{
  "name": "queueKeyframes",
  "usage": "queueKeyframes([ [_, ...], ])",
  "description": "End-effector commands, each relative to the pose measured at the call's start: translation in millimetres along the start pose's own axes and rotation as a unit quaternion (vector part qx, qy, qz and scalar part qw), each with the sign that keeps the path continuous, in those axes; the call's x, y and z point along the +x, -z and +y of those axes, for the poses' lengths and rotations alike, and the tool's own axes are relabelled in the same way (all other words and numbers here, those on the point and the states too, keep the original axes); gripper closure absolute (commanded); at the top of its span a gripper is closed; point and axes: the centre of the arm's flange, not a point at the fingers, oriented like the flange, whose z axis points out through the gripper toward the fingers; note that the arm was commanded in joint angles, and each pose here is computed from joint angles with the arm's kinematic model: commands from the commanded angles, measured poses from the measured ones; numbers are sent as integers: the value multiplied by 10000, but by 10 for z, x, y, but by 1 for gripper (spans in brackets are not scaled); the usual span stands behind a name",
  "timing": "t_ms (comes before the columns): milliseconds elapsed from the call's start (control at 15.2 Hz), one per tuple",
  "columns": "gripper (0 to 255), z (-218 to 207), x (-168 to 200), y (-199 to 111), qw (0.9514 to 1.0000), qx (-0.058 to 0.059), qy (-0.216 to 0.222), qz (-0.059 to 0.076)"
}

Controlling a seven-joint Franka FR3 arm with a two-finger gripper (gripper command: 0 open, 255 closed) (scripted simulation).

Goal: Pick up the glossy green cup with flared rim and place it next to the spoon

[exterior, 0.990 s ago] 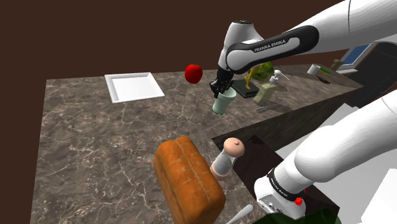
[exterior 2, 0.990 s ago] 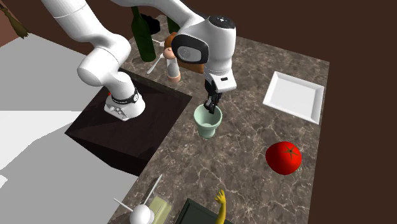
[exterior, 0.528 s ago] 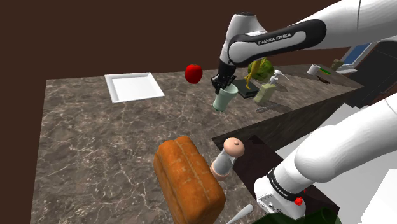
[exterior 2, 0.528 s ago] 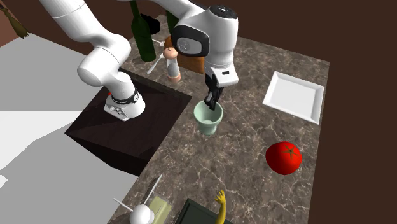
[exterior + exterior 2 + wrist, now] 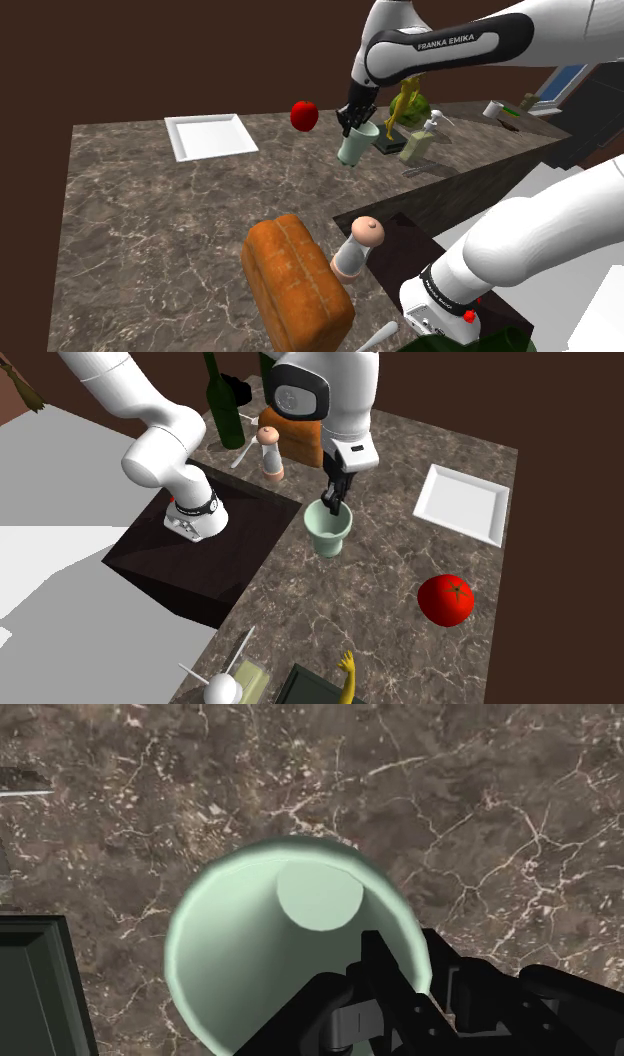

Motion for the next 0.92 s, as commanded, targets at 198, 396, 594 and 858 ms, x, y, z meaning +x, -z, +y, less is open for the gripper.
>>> queueKeyframes([
  [198,255,26,11,273,10000,0,1,1],
  [396,255,42,19,430,10000,0,1,1],
  [594,255,58,27,587,10000,0,1,1],
  [858,255,79,37,797,10000,0,1,1],
])
